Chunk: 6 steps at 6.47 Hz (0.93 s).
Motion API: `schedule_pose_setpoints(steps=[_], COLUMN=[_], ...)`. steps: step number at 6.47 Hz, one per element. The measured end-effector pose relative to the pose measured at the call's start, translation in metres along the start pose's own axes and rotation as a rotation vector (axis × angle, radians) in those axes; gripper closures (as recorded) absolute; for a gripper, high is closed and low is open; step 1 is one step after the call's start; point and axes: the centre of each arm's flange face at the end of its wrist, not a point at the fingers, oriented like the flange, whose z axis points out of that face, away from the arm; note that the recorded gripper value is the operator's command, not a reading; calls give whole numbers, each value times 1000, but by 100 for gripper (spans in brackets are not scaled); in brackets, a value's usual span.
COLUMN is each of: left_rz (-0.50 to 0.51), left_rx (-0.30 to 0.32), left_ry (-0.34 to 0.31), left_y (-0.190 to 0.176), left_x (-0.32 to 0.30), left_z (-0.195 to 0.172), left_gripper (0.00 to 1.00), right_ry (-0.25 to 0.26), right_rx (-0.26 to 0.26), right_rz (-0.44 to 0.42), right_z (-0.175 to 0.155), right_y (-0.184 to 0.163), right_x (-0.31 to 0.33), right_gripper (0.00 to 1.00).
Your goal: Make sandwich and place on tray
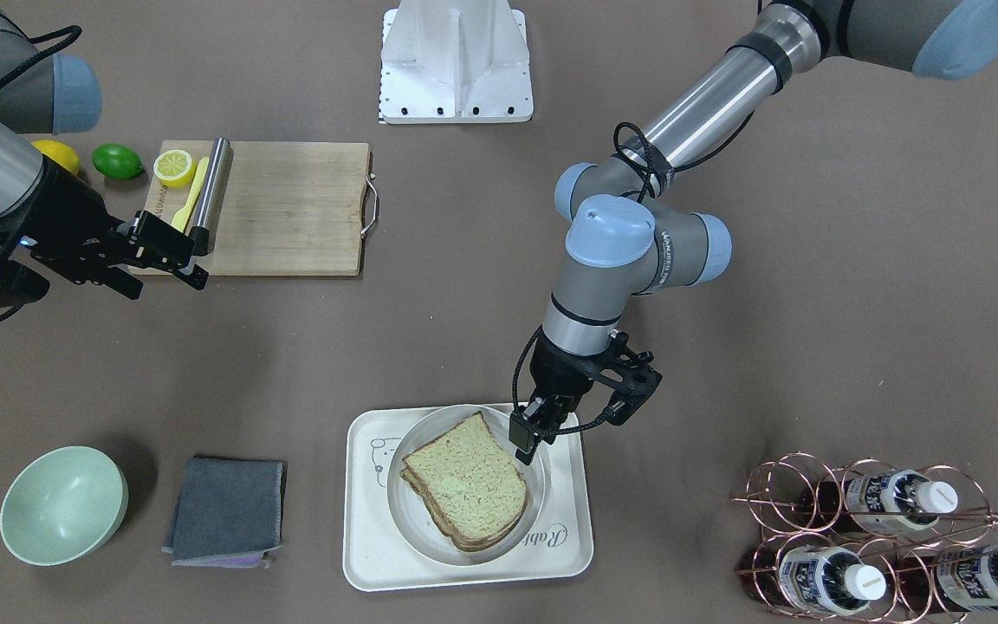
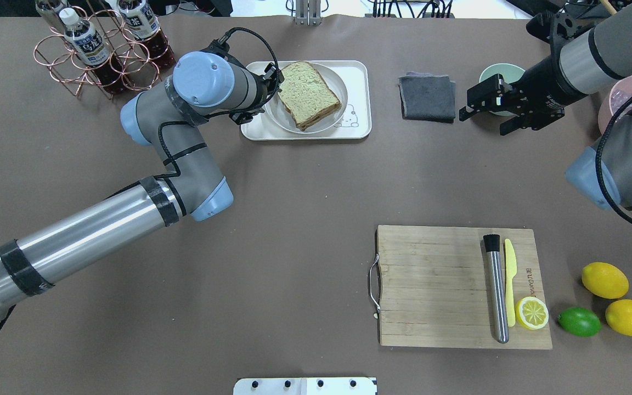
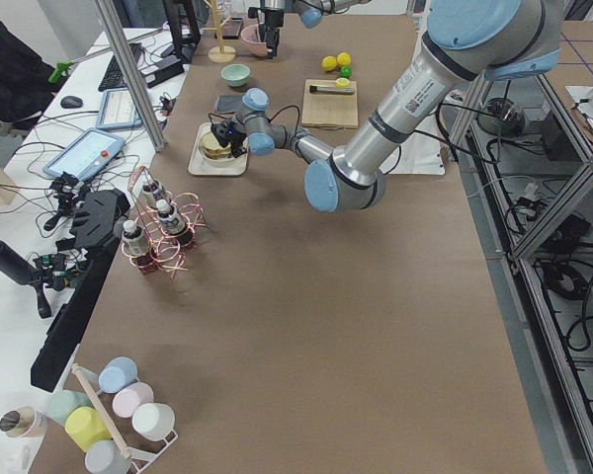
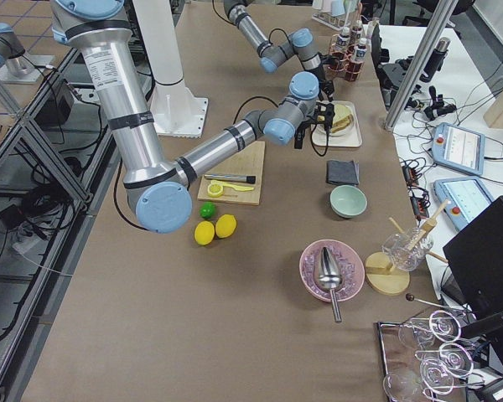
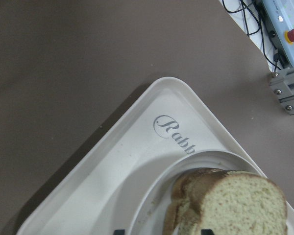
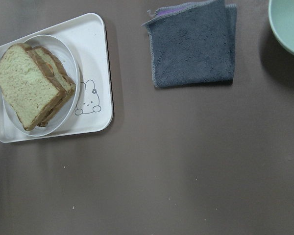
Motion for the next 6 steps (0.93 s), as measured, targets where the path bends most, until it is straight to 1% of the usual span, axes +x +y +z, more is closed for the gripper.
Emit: schedule_pose_setpoints(steps=[1, 2, 3, 4, 5, 6], left_rz=[4, 6, 16, 57, 127, 213], left_rx=[-19, -45, -65, -62, -42, -15], left_ry=[17, 15, -6, -35, -79, -126], left_y=[1, 1, 3, 6, 5, -8], left_x=[-3, -9, -9, -5, -3, -12], left_z=[-16, -33, -59, -93, -137, -177], left_gripper=[2, 2, 2, 2, 2, 2], right_ry=[-1, 0, 7, 15, 26, 46], right_rx=[0, 4, 11, 18, 25, 33], right_rz=[2, 5, 15, 27, 35, 25], right_z=[-2, -5, -10, -14, -18, -24], right_y=[1, -1, -4, -7, -9, -11], right_x=[1, 4, 11, 20, 33, 56], right_gripper=[1, 1, 0, 1, 0, 0])
